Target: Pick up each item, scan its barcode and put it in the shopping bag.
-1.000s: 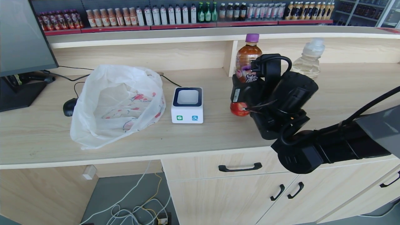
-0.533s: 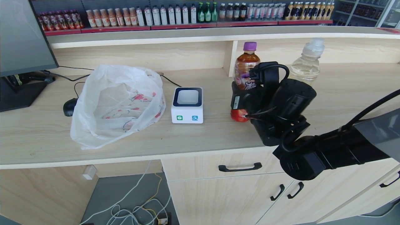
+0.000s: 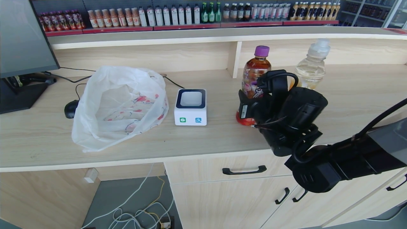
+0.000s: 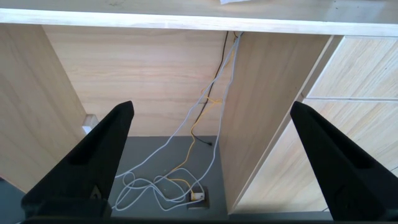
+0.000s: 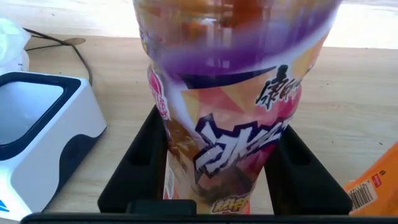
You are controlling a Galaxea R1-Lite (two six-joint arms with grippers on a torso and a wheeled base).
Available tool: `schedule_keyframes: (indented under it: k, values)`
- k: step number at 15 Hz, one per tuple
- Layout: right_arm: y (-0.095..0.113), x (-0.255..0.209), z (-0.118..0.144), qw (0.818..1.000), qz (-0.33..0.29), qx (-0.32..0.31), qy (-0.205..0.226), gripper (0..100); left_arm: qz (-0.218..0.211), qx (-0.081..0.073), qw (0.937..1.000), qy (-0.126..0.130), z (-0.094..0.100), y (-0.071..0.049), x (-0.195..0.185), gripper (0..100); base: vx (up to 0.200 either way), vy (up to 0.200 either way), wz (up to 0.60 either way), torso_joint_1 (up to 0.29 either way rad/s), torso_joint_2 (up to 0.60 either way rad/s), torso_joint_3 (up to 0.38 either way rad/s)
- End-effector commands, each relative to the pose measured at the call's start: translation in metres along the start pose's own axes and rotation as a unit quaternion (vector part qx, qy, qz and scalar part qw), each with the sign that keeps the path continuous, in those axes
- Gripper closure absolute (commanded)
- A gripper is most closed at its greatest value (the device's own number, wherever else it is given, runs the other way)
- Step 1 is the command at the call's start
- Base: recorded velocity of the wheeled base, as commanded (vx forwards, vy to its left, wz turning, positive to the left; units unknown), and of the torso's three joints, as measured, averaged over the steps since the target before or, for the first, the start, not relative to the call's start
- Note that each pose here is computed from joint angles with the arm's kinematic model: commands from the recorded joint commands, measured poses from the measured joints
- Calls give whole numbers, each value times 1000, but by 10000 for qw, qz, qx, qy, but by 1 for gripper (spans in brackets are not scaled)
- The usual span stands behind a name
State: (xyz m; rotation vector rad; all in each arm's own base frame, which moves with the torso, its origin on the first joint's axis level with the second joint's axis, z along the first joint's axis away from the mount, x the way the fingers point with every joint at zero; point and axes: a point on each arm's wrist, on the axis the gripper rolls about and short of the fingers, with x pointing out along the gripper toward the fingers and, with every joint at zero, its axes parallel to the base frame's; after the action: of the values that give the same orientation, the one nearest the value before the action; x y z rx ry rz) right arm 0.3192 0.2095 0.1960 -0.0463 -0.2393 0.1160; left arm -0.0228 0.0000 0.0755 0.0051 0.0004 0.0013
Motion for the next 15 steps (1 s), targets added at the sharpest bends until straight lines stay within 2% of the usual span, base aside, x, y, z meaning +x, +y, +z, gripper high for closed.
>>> schedule_keyframes:
  k: [1,2,3,15]
  values:
    - [-2,-4,3,10000,6,-1,-1,100,1,5,10000,-2,0,0,0,0,0,0,0,0,0,0]
    - [-3,-5,4,10000,12,3,-10,100,1,-3,10000,-2,0,0,0,0,0,0,0,0,0,0]
    - [-4,-5,8,10000,5,21,-51,0,1,-3,10000,-2,0,0,0,0,0,0,0,0,0,0]
    - [-3,16,-7,9999,-53,-72,-92,0,9,-3,10000,-2,0,0,0,0,0,0,0,0,0,0]
